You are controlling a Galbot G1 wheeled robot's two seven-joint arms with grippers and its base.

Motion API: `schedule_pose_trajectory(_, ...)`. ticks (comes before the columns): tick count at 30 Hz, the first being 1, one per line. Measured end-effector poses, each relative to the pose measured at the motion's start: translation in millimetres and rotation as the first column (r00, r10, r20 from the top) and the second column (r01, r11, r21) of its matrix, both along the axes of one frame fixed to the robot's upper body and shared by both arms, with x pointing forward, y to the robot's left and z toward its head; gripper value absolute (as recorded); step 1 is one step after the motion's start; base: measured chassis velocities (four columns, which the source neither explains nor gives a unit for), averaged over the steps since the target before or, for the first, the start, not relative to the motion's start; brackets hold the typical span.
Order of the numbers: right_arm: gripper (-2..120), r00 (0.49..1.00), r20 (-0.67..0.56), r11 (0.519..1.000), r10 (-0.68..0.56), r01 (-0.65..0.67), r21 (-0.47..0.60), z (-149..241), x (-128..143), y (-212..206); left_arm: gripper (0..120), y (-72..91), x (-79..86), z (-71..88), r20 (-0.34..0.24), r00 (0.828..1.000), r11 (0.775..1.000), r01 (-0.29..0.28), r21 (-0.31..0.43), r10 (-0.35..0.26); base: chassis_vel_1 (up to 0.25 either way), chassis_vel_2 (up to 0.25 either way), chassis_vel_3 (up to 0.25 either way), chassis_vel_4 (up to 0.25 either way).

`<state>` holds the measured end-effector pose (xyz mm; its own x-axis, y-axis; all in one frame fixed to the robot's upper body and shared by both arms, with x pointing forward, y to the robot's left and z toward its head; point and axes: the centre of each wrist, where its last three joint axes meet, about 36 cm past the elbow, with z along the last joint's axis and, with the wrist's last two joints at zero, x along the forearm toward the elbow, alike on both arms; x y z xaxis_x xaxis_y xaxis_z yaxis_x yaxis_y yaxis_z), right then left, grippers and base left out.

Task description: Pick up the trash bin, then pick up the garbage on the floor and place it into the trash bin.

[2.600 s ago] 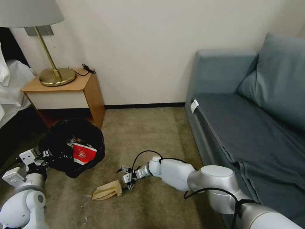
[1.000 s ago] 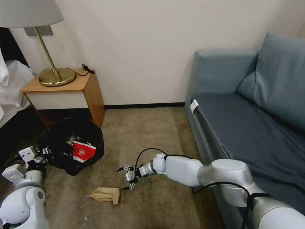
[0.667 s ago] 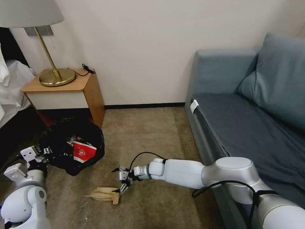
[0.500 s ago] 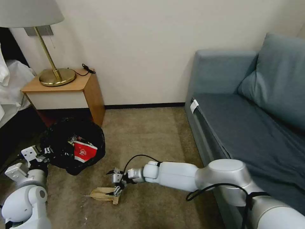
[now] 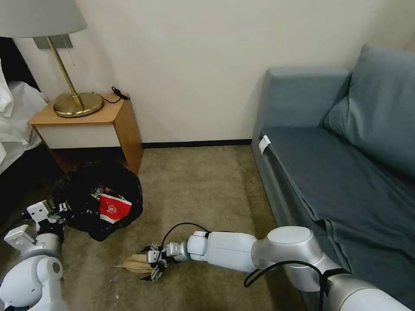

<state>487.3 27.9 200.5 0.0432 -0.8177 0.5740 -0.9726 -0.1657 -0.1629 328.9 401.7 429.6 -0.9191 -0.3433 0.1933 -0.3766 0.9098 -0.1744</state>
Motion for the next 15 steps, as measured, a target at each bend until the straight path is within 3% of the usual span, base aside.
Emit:
schedule_pose_trajectory(11, 98, 1.000, -0.012, 1.000, -0.011, 0.011, -0.028, -8.3, 4.6, -10.6, 4, 1.3, -5.3, 1.4, -0.003, 1.000, 1.000, -0.004, 0.007, 0.004, 0.000, 0.000, 0.000, 0.000)
schedule_pose_trajectory(15, 79, 1.000, -0.015, 1.000, -0.014, 0.014, -0.021, -10.9, 3.4, -12.2, 4, 1.6, -5.4, 1.6, -0.002, 1.000, 1.000, -0.005, 0.007, 0.005, 0.000, 0.000, 0.000, 0.000)
